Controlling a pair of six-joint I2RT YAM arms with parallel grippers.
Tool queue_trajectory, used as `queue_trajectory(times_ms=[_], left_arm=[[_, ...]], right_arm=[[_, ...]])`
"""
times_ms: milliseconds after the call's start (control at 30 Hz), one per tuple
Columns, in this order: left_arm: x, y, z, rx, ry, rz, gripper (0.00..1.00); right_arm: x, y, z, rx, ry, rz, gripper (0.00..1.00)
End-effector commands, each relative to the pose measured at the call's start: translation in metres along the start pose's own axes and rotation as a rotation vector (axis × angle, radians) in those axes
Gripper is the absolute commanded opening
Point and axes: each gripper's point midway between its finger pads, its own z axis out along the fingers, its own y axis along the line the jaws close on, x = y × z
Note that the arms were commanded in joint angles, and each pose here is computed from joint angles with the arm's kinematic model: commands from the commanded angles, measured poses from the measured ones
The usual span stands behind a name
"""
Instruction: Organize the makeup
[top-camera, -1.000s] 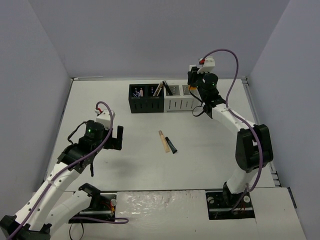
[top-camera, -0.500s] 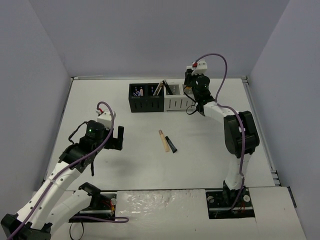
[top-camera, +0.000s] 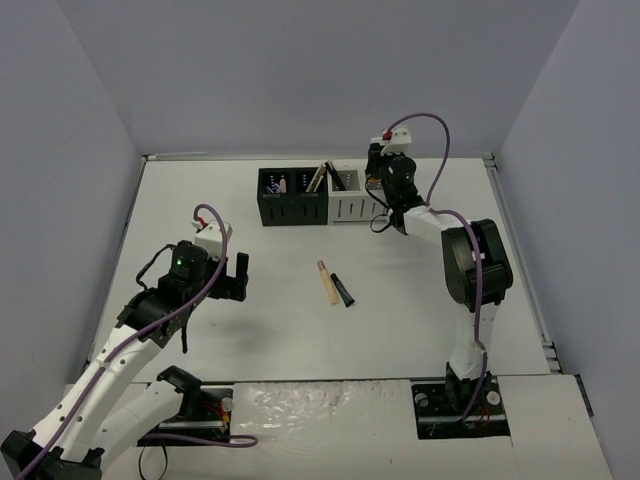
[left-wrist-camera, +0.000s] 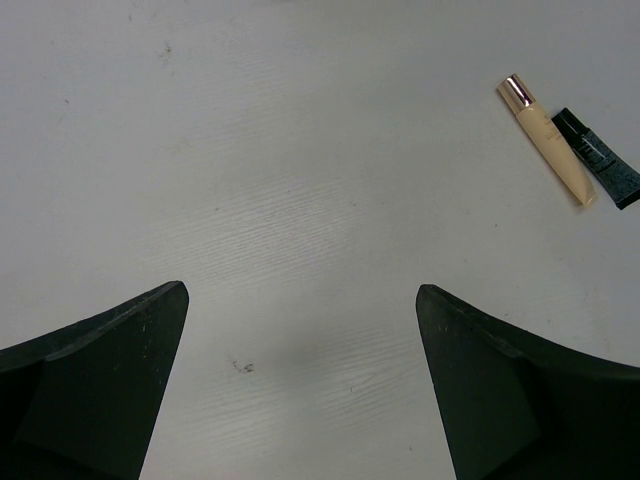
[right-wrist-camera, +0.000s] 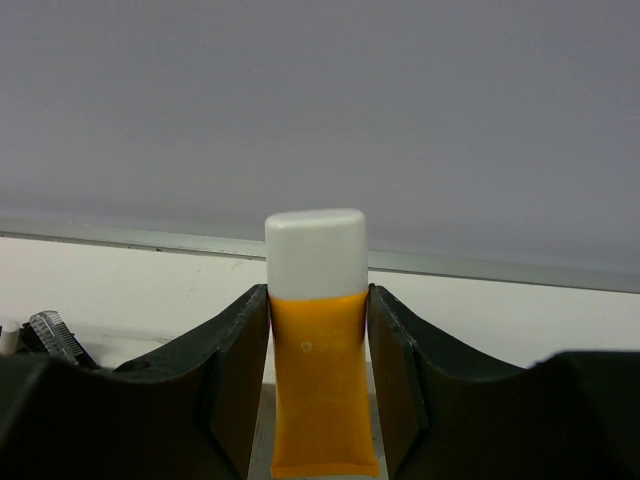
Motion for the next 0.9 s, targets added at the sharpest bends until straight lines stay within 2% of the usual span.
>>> queue_trajectory(times_ms=[0,367,500,700,733,867], left_arm=[[-0.026,-0.001,-0.005,0.011,-0.097,0.003,0.97],[-0.026,-0.004,-0.006,0.027,-0.099,0.003,0.97],[-0.027,-0.003,-0.007,0.024,-0.102,0.002,0.97],[-0.027,-0.001,-0.008,0.015,-0.101,0.001,0.97],[-0.028,-0.001,-0.008,0.011,-0.101,0.000,0.97],[-0.027,0.001,-0.009,0.001,-0.101,0.001,0.97]], right_arm=[[-0.051,0.003,-0.002,-0.006,-0.146,0.025,0.43],[-0.064,0.007,-0.024,-0.044,-0.094,0.015,0.56],[-0.096,0.018,-0.051,-0.104,-0.025,0.005,0.60],[-0.089,0.052,-0.112,-0.201,0.238,-0.001,0.63],[-0.072,0.059,-0.127,-0.216,0.328,-0.018,0.64],[-0.029,0.105,-0.183,-0.321,0.525,-0.077,0.65]])
